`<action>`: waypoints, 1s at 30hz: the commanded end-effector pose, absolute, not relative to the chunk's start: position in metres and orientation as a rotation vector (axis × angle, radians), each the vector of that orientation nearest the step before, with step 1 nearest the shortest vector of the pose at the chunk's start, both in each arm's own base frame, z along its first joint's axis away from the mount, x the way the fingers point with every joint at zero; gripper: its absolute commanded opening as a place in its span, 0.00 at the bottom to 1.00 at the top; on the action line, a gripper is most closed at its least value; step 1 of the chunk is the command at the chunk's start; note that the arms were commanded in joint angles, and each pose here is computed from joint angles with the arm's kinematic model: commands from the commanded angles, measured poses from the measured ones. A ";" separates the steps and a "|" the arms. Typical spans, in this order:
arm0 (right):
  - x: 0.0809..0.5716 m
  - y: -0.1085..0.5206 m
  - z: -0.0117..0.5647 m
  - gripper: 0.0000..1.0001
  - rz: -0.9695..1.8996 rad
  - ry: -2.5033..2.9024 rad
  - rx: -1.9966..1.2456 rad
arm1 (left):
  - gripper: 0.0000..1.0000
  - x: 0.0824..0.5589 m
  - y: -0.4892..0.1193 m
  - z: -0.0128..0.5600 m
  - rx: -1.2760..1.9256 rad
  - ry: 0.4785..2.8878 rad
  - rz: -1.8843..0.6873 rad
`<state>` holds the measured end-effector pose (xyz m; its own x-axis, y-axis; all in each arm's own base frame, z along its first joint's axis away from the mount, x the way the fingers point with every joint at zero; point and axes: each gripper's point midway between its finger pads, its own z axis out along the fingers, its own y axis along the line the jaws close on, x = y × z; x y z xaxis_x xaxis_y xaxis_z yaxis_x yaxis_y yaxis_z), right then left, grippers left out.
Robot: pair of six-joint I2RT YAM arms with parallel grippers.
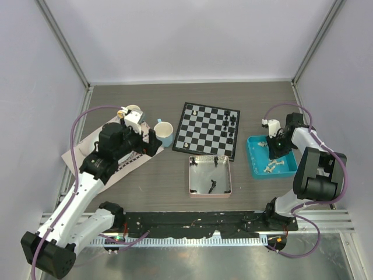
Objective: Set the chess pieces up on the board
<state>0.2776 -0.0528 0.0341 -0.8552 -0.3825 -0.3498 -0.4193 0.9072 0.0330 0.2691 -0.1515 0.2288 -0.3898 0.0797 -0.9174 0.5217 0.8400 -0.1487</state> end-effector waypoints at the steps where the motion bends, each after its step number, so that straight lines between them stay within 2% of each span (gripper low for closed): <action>1: 0.287 -0.049 0.058 0.01 0.144 2.657 -0.640 | 1.00 0.272 -0.148 0.239 0.450 1.879 -0.481; 30: 0.284 -0.041 0.106 0.01 0.159 2.571 -0.729 | 1.00 0.271 -0.137 0.249 0.424 1.837 -0.422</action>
